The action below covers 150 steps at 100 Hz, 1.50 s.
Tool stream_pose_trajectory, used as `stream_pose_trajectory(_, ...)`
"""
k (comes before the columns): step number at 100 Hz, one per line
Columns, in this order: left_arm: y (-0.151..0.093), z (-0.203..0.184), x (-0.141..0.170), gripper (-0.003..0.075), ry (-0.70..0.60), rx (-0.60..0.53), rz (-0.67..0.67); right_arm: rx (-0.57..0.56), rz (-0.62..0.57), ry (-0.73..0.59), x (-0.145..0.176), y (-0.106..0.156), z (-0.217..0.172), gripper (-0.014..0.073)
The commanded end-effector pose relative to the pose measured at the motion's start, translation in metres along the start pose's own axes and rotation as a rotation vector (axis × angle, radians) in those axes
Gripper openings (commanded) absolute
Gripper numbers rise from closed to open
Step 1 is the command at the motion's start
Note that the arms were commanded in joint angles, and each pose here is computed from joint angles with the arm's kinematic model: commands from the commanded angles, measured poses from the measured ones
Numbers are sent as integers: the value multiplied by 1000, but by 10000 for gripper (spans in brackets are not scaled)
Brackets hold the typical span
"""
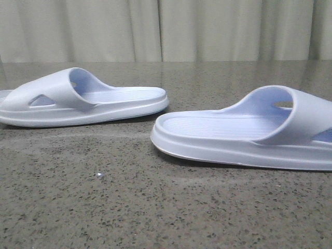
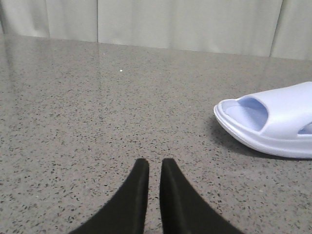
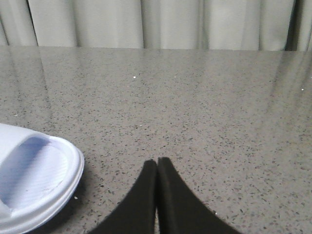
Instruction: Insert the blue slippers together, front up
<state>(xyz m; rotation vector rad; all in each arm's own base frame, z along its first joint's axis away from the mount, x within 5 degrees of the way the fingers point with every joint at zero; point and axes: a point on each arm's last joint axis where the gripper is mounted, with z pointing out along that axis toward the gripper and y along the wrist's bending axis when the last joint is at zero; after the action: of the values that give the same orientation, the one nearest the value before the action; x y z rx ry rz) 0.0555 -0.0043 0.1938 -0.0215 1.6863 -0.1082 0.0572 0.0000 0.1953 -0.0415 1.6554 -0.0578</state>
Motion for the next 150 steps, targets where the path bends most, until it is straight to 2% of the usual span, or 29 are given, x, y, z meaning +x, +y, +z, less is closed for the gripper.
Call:
stream_pose_trajectory(1, 1, -2, -5, 15, -93, -3, -17, 20, -12, -42, 1, -1, 2, -90)
stream_pose_trajectory(93, 1, -2, -5, 15, -93, -3, -17, 20, -15, -42, 1, -1, 2, -90)
stream_pose_trajectory(115, 0, -2, -5, 15, -97, 1, -44, 36, 9, -128, -7, -3, 1, -90)
stream_pose_trajectory(122, 0, -2, -7, 15, -110, 7, -82, 38, 31, -146, -9, -3, 1, -90)
stream_pose_trajectory(138, -1, -3, -11, 15, -158, 31, -282, 35, 105, -150, -9, -3, 1, -90)
stream_pose_trajectory(150, -1, -3, -12, 15, -161, 43, -366, 33, 258, -165, -10, -4, 1, -90)
